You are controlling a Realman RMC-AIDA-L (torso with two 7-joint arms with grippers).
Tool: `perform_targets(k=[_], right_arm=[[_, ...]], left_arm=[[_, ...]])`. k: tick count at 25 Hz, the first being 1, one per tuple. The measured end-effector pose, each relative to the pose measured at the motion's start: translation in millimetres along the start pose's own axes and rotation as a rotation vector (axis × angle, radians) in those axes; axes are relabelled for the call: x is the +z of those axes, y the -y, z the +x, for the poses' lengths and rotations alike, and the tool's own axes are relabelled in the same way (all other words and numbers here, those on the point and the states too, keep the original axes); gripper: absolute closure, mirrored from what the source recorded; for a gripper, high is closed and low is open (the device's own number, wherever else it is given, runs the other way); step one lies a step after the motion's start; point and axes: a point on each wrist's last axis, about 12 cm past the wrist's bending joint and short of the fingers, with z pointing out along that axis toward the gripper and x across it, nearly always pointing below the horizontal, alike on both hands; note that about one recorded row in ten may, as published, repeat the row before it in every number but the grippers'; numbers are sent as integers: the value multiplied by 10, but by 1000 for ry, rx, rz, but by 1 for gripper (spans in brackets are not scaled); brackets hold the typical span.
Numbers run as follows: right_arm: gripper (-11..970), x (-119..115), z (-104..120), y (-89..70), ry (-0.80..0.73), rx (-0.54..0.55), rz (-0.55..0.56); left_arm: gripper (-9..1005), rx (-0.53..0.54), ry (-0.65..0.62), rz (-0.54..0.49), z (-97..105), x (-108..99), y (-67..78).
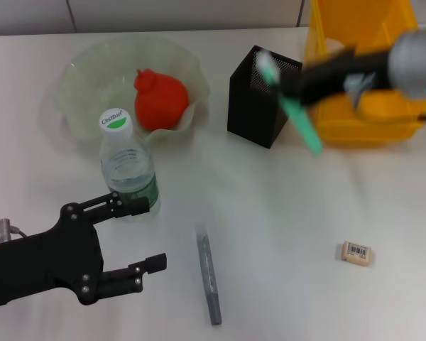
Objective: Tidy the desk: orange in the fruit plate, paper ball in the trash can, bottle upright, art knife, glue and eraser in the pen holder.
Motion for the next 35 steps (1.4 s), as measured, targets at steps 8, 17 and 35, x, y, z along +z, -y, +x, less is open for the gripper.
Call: perform_targets(k=[8,17,35], right_arm=[[771,6,187,335,510,-46,-32],[749,580,642,582,581,-18,-51],[622,361,724,489,488,-43,-146]], left_arm=[[230,-1,1,3,10,2,9],[230,0,4,10,3,18,-2],[231,1,9,21,-5,21,9]])
